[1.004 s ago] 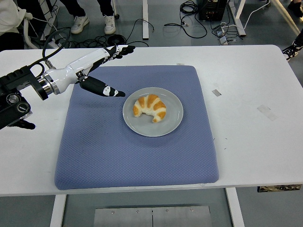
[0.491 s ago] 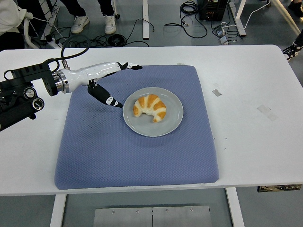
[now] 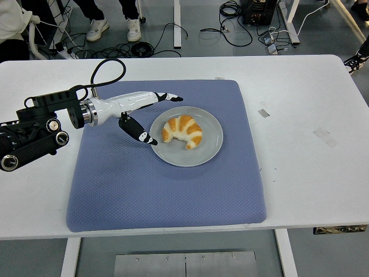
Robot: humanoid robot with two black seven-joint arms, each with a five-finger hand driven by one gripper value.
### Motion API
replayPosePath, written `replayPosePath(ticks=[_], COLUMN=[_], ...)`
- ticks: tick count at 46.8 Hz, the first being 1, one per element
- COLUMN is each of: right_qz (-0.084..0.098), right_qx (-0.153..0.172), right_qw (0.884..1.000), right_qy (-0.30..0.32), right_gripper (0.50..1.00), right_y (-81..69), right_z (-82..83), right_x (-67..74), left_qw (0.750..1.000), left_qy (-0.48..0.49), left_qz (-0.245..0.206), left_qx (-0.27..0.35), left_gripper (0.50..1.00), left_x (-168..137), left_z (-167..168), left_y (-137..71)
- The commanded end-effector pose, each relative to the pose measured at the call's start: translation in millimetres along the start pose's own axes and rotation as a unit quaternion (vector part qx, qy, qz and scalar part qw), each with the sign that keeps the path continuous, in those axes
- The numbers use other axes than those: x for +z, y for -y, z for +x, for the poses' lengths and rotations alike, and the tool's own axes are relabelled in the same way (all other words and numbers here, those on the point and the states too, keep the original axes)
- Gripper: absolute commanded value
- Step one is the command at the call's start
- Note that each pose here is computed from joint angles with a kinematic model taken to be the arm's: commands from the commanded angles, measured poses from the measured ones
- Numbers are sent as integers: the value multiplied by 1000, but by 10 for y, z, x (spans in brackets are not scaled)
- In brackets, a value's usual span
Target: Place the bread on the table
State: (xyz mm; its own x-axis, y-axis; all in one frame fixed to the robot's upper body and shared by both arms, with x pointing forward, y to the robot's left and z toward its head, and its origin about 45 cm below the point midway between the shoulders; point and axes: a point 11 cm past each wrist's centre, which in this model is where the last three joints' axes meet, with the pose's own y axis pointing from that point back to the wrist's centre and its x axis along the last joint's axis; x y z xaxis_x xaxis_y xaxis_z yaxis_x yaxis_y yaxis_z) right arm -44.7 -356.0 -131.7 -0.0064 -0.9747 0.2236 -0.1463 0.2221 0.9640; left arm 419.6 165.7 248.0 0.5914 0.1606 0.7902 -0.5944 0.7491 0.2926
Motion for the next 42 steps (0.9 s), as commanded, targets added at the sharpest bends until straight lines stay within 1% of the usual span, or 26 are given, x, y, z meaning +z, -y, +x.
replayPosePath(ticks=[1,13,19,27,31,35,38,41,42], right_qz=[0,0,0,0,0,0,0,0,0], right_qx=[0,0,0,0,0,1,0,0,1], right_qw=[1000,1000,1000,1000,1000,1000,1000,1000,1000], right_qy=[0,0,0,0,0,0,0,0,0], right_gripper=[1000,1000,1000,1000,1000,1000,1000,1000,1000], right_y=[-1,-1,-1,-1,1,1,-1,1,-1], right_z=[-2,-2,-2,-2,-2,4,-1,-2,4], right_x=[4,4,4,4,-5,-4,4,-5,4], left_qw=[1000,1000,1000,1000,1000,1000,1000,999,999], left_qy=[7,3,3,5,10,18,25,28,27], left_qz=[0,-2,2,3,9,13,15,15,16], left_qx=[-3,-10,-19,-16,-15,-10,-11,-11,-11], left_gripper=[977,975,975,960,921,830,801,743,731], left_x=[3,26,8,13,-29,-54,-63,-64,-72], left_z=[-23,-126,-216,-229,-241,-260,-285,-299,-304], left_y=[45,234,300,339,341,345,347,350,347])
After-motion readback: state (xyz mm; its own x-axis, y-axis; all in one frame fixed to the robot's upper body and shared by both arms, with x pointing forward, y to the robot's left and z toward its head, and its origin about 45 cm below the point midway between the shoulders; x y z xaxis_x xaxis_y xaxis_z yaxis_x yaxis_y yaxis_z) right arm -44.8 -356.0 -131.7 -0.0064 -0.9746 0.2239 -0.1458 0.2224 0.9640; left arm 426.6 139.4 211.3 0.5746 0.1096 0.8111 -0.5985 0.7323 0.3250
